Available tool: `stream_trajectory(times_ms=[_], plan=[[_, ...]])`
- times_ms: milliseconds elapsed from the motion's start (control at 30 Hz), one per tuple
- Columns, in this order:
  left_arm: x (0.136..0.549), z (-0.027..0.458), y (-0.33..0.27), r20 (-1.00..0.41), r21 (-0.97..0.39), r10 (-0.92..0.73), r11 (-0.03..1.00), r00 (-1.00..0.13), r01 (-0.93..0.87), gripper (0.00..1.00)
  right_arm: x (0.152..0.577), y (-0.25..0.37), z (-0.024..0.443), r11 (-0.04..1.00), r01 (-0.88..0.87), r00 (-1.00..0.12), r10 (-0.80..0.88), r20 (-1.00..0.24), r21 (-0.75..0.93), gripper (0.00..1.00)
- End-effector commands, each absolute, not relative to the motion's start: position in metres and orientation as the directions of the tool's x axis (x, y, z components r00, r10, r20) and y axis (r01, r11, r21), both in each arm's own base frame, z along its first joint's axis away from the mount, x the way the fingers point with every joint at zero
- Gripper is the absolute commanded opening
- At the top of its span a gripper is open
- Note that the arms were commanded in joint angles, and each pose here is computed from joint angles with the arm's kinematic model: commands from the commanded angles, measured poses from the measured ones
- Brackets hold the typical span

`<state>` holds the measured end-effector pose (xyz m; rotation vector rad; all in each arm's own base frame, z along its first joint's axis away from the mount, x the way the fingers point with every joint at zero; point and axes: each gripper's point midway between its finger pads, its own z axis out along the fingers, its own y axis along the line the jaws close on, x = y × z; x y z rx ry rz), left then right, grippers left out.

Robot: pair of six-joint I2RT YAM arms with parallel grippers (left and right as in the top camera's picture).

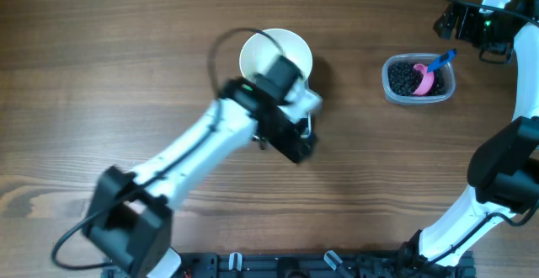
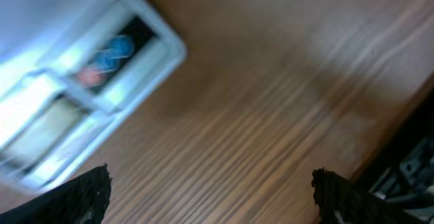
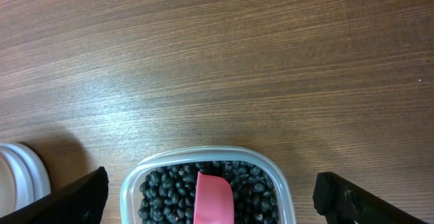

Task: Scoop item into bowl and weigh 150g on scale

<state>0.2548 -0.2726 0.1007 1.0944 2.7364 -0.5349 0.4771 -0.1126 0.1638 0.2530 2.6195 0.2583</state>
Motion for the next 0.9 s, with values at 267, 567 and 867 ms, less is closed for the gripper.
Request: stream_trajectory(times_ms=[267,567,867], plan=[[0.255,0.026,-0.273,-0.151,-0.154,0.804,0.556,-0.576,0.817,1.00,0.481,-0.118,0.167,0.965,0.141,-0.853,0.232,-0.467,0.222,1.00],[0.284,-0.001,-0.271,-0.167,-0.048,0.813,0.559,-0.558,0.828,1.00,0.481,-0.118,0.167,0.965,0.141,-0.853,0.232,-0.467,0.222,1.00],[0.274,-0.001,-0.275,-0.168,-0.099,0.838,0.509,-0.519,0.855,1.00,0.481,-0.118,0.167,0.965,0.141,-0.853,0.232,-0.467,0.222,0.99]])
